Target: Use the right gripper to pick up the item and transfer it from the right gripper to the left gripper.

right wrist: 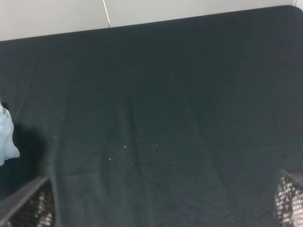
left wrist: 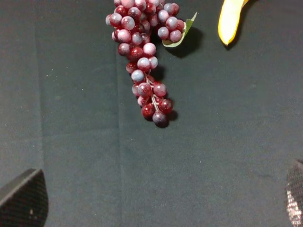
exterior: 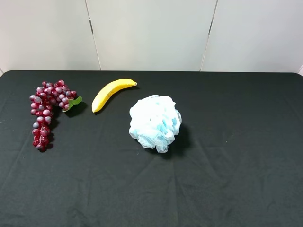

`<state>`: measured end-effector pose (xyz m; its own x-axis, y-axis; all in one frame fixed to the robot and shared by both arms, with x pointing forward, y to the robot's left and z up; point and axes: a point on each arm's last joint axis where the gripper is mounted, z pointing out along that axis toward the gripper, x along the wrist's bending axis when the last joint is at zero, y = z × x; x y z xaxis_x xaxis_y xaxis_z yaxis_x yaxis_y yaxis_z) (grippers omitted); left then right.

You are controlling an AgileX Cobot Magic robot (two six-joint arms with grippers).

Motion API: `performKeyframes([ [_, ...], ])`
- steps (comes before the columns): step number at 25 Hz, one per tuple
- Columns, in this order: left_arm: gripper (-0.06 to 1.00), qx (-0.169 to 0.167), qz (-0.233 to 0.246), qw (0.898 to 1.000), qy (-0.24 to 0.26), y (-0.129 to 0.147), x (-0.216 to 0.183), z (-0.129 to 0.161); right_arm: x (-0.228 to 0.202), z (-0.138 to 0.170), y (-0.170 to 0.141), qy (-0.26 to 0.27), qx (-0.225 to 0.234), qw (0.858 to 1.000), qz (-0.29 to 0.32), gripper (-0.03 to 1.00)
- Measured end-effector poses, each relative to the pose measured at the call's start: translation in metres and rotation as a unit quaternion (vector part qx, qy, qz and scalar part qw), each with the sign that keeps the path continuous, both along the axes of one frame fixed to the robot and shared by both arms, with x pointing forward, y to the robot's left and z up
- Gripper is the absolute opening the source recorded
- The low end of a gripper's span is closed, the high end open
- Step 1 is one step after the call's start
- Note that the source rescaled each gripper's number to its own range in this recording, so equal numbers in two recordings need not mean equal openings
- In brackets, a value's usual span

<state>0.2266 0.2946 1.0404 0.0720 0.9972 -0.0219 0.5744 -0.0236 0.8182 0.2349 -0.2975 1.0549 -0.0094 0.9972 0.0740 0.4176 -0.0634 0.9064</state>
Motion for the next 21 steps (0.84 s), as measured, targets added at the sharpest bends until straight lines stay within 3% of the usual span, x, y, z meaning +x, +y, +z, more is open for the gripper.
performKeyframes([
  [21, 0.99, 0.000, 0.000, 1.000, 0.000, 0.0000, 0.0000, 0.0000, 0.0001, 0.0001, 0.0000, -0.001, 0.000, 1.000, 0.000, 1.00],
])
